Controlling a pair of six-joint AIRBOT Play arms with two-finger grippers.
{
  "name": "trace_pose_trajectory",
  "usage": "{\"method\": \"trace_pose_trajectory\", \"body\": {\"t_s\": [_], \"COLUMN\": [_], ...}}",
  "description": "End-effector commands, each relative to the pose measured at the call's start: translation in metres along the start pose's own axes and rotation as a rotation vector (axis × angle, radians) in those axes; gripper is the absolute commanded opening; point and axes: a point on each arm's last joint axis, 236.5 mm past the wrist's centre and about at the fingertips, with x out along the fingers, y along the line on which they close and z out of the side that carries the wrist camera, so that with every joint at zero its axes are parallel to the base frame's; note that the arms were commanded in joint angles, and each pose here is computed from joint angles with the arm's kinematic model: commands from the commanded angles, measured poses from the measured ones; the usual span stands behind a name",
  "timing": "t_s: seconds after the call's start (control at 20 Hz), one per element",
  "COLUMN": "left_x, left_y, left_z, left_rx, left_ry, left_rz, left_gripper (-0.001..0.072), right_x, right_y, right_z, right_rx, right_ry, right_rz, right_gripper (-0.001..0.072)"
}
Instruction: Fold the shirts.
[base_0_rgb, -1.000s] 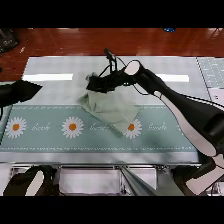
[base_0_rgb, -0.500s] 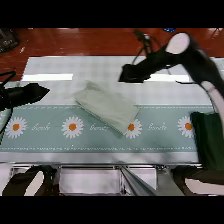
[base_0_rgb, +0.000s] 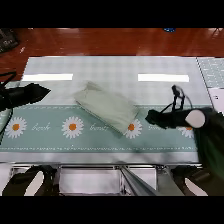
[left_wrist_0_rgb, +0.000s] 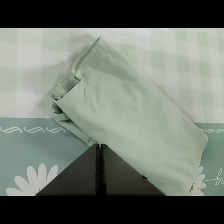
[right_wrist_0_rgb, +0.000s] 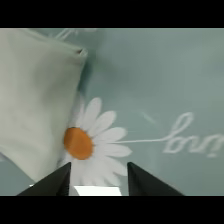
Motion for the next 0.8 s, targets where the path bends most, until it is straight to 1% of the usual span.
{"method": "trace_pose_trajectory", "body": {"t_s": [0.0, 0.15, 0.6, 0.65, 0.7, 0.75], "left_x": [0.002, 0.006, 0.019, 0.019, 0.019, 0.019], "left_y": [0.001, 0.004, 0.017, 0.017, 0.017, 0.017], "left_z": [-0.004, -0.010, -0.038, -0.038, -0.038, -0.038], "left_rx": [0.001, -0.009, -0.046, -0.046, -0.046, -0.046], "left_ry": [0.010, 0.027, 0.092, 0.092, 0.092, 0.092], "left_rz": [0.000, 0.002, 0.014, 0.014, 0.014, 0.014], "left_gripper": [0.0018, 0.0018, 0.0018, 0.0018, 0.0018, 0.0018], "right_x": [0.033, 0.057, 0.107, 0.111, 0.114, 0.115], "right_y": [0.009, 0.017, 0.067, 0.075, 0.084, 0.096], "right_z": [-0.013, -0.017, -0.005, -0.003, 0.000, 0.004], "right_rx": [0.204, 0.226, 0.180, 0.167, 0.137, 0.078], "right_ry": [-0.043, -0.001, 0.162, 0.184, 0.200, 0.212], "right_rz": [0.153, 0.161, 0.233, 0.245, 0.260, 0.285], "right_gripper": [0.0410, 0.0410, 0.0407, 0.0358, 0.0221, 0.0050]}}
